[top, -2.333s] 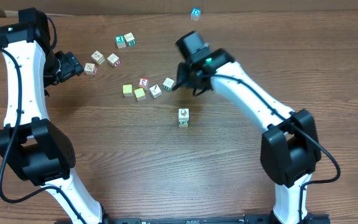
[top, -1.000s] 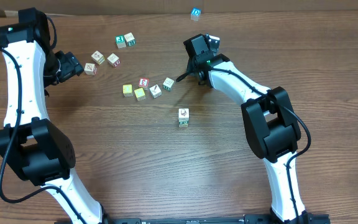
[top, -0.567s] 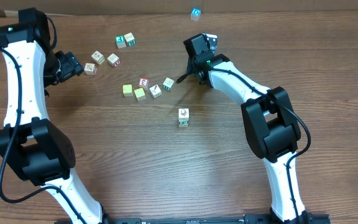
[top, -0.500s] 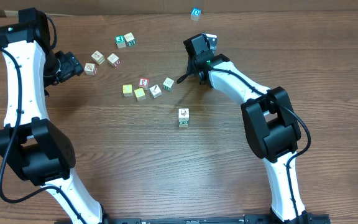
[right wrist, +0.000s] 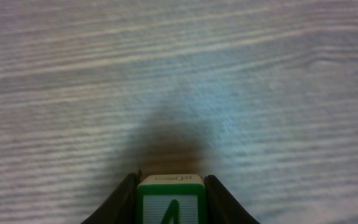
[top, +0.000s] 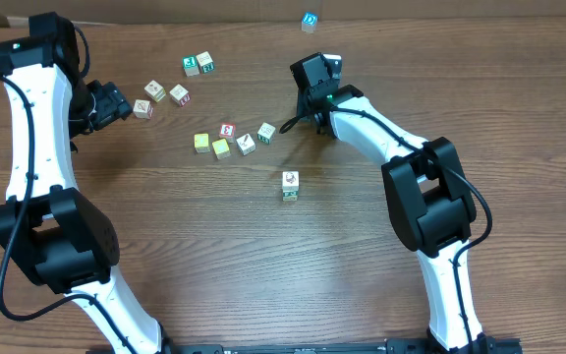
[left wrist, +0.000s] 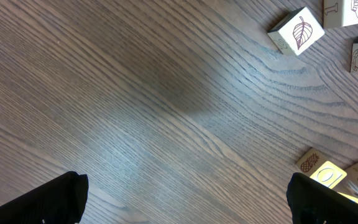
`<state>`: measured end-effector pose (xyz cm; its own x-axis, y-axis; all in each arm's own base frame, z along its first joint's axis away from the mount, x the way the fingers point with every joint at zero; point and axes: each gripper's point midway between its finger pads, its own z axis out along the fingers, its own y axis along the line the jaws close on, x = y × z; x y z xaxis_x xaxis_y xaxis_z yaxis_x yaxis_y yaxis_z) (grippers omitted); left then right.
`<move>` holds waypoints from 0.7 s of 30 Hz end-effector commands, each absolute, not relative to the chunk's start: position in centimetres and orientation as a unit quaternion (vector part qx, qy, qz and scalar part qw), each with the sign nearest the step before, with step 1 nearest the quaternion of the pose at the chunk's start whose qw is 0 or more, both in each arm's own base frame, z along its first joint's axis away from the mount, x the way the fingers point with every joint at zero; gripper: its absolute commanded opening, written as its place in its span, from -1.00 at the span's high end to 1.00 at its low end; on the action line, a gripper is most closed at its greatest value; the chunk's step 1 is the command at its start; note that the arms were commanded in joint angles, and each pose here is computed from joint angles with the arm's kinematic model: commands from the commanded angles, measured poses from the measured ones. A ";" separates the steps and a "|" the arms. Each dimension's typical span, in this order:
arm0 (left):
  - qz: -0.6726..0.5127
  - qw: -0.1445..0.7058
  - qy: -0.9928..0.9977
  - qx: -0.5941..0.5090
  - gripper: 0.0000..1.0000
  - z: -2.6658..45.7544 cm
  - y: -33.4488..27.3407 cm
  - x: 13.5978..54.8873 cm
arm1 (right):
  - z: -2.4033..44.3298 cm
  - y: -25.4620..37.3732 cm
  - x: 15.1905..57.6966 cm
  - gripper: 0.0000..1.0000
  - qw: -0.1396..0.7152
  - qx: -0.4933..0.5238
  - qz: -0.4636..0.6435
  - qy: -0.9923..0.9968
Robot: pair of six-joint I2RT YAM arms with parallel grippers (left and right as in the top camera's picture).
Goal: Form a tower
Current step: 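Lower the right gripper onto the green 4 block and close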
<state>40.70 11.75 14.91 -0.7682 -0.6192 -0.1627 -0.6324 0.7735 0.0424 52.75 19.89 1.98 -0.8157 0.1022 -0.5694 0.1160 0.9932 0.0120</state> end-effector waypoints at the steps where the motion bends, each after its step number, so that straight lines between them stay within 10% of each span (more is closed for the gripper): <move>1: 0.045 0.084 0.939 -0.330 -0.99 15.9 11.7 40.9 | 5.6 19.2 52.9 0.46 0.315 0.064 -0.011 0.947; 21: 0.045 0.084 0.939 -0.330 -0.99 15.9 11.7 40.9 | 6.3 19.9 43.0 0.54 0.113 0.050 0.046 0.991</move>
